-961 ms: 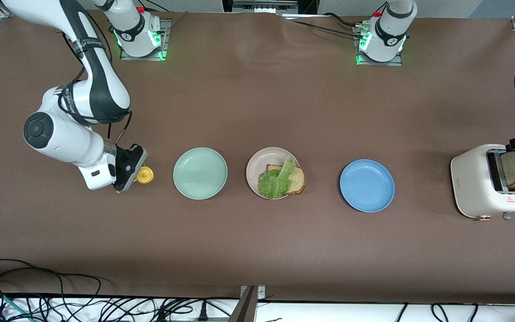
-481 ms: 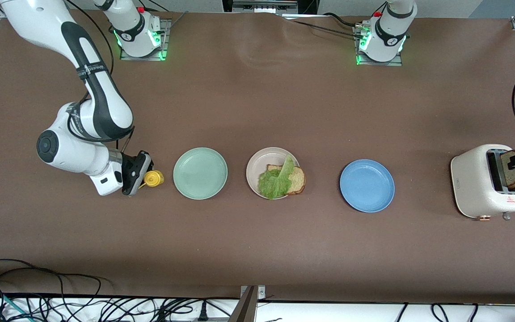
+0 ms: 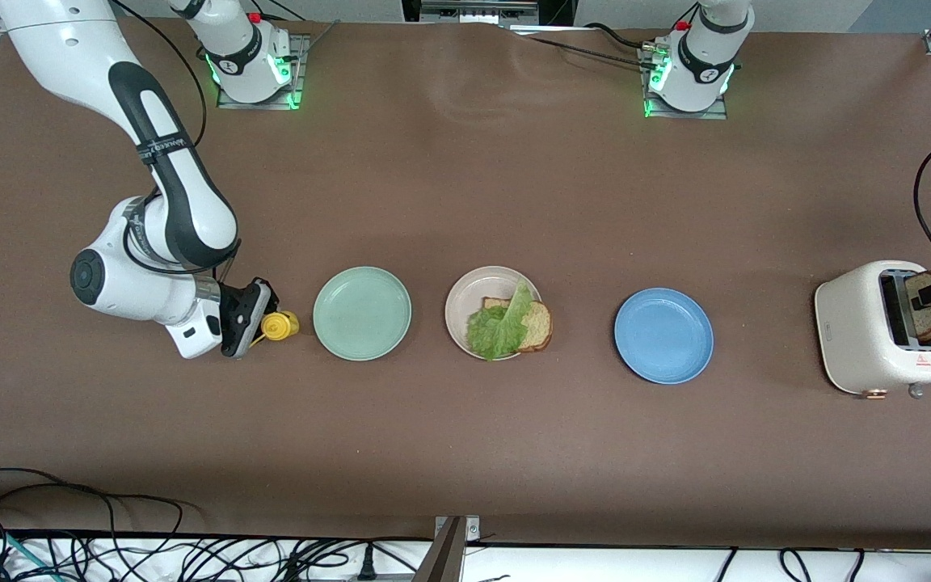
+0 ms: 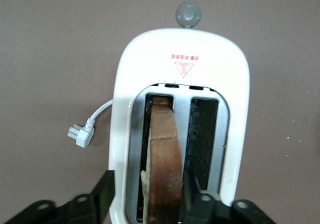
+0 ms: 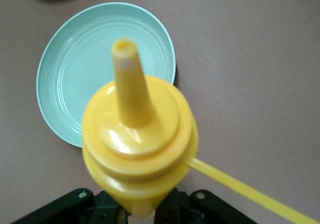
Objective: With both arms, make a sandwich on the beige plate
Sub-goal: 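Pull the second bread slice from the toaster with the left gripper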
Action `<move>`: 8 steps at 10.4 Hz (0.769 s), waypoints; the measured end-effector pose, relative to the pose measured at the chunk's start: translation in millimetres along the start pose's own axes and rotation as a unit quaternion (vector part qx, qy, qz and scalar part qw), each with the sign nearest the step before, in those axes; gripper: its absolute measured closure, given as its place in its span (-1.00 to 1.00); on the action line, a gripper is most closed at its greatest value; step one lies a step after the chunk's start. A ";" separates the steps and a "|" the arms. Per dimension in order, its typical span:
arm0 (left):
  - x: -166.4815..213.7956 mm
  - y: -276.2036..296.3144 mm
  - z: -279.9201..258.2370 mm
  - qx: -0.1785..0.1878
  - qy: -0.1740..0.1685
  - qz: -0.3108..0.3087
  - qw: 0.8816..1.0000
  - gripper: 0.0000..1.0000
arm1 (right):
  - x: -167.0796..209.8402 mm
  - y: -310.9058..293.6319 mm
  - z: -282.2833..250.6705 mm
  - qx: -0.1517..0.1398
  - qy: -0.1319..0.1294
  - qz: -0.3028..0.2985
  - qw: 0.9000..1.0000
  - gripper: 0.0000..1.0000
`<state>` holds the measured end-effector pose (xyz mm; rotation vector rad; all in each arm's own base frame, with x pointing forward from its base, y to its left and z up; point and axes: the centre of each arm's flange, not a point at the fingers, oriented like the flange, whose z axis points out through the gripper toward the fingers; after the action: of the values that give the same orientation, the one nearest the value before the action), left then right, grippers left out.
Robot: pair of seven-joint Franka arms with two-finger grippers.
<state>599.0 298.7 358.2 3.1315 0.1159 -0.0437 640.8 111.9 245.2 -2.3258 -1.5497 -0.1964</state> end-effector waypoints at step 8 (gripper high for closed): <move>-1.9 5.2 -56.6 -0.001 0.001 0.003 1.000 0.75 | -13.5 8.7 29.6 -0.001 -0.001 0.011 1.000 0.62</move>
<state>599.1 293.9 414.9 3.1308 0.1063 -0.0408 641.3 107.6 211.8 -2.3446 -1.5258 -0.1904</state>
